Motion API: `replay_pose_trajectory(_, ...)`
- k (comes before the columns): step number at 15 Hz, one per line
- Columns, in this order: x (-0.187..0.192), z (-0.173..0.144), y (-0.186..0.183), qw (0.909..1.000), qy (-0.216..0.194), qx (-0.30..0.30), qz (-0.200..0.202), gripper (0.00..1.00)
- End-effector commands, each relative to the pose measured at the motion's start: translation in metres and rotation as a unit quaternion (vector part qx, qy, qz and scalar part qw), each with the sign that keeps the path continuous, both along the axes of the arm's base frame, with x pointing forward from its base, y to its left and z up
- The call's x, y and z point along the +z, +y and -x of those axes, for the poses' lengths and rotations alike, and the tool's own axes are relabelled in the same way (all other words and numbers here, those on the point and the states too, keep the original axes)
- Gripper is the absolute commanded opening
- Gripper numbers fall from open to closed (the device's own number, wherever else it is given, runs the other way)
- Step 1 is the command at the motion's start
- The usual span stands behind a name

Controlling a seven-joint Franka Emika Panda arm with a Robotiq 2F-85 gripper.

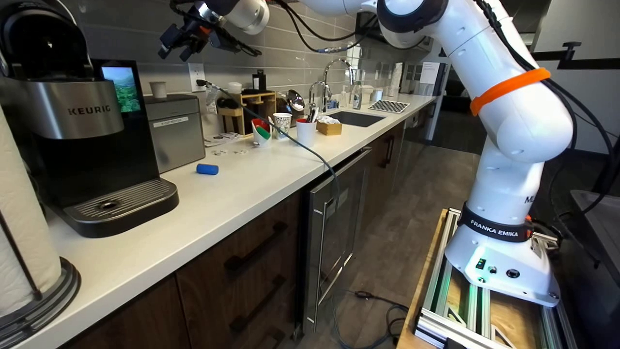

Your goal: Put the blue block upright, then put the coffee pod in the coffeemaker

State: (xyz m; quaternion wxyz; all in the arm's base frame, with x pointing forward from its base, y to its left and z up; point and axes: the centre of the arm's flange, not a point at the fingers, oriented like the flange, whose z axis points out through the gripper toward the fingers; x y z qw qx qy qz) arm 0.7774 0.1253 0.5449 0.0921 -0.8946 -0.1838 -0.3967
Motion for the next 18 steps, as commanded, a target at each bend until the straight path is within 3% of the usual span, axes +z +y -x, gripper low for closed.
replay_pose_trajectory(1,-0.008,-0.024,0.002,0.9992,0.026,-0.025,0.016,1.00)
replay_pose_trajectory(10,-0.001,-0.064,0.017,0.9947,0.085,0.001,0.057,1.00)
replay_pose_trajectory(12,-0.004,-0.070,0.023,0.9938,0.089,0.003,0.066,1.00)
replay_pose_trajectory(15,-0.016,-0.080,0.034,0.9939,0.061,-0.010,0.091,1.00)
replay_pose_trajectory(17,-0.019,-0.079,0.039,0.9953,0.030,-0.017,0.090,1.00)
replay_pose_trajectory(18,-0.028,-0.029,0.026,0.9947,0.054,-0.004,0.087,1.00)
